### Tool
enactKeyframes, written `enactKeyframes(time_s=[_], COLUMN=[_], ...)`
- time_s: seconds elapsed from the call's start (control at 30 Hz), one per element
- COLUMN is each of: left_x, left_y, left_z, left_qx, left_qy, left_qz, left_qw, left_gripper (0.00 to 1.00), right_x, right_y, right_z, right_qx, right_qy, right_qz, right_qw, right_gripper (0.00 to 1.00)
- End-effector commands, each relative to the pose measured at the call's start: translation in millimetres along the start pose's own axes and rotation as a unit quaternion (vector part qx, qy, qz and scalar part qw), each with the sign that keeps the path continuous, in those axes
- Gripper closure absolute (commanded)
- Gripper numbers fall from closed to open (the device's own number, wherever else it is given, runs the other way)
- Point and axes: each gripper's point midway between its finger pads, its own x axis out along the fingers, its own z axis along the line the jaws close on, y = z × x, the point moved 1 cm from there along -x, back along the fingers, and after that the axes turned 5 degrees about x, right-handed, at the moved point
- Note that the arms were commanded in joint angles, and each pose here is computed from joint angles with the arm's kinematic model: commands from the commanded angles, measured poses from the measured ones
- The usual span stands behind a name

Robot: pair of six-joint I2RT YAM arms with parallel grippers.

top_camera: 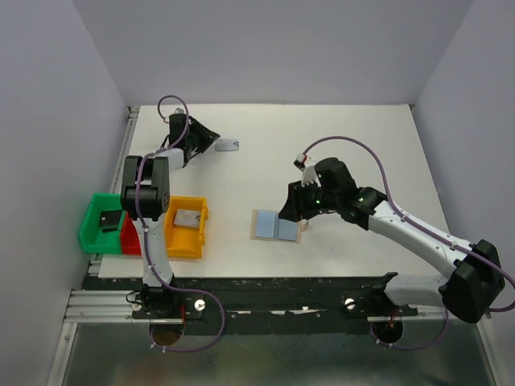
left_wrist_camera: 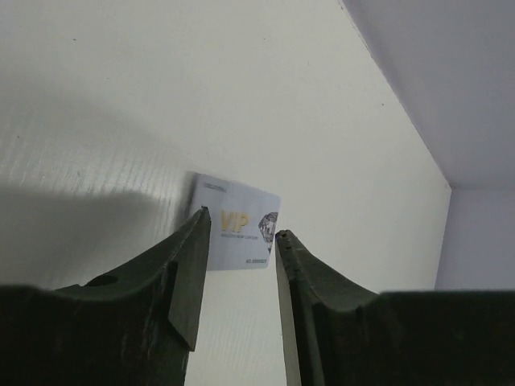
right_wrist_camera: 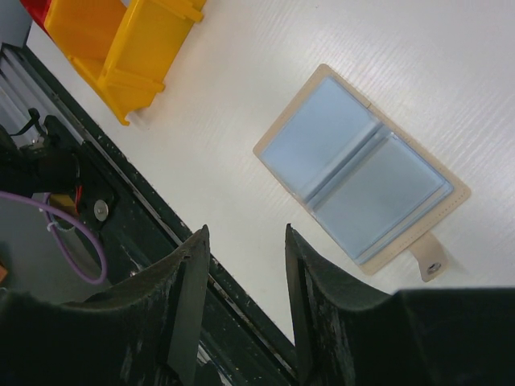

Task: Take the credit cards out of the card holder
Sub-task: Place the credit card at the center of the board.

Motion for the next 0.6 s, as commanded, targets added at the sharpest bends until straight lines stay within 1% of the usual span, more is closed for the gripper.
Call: enactKeyframes(time_s=[0.0,0.17,0.2,0.3,0.5,0.57], left_x=[-9,-17,-23,-31,-57,-70], left_y=[-6,-13,-26,-40,-61,-64], left_z=[9,12,22,22,3,-5], left_qx=[0.001,0.013,0.008,0.013,0.039,0.044], left_qy=[-0.014,-0.033,-0.043,-0.052,-0.058,-0.057], left_qz=[0.005,0.003,-0.008,-0.024,-0.06,-0.072], left_qw=[1.0,0.999,0.999,0.998,0.996,0.995], left_gripper=[0.51,0.43,0.42,0.38,0.33,0.31], right_x=[-3,-6,-6,-7,-10,-12], right_y=[-5,-4,-4,-3,-5,-6], right_z=[3,-3,-3,-5,-13,-22], right_qx=[0.001,0.0,0.002,0.001,0.001,0.008], right_qy=[-0.001,0.013,0.014,0.02,0.047,0.074], right_qz=[-0.008,-0.013,-0.013,-0.016,-0.026,-0.035], right_qw=[1.0,1.0,1.0,1.0,0.999,0.997], right_gripper=[0.5,0.5,0.5,0.5,0.5,0.49])
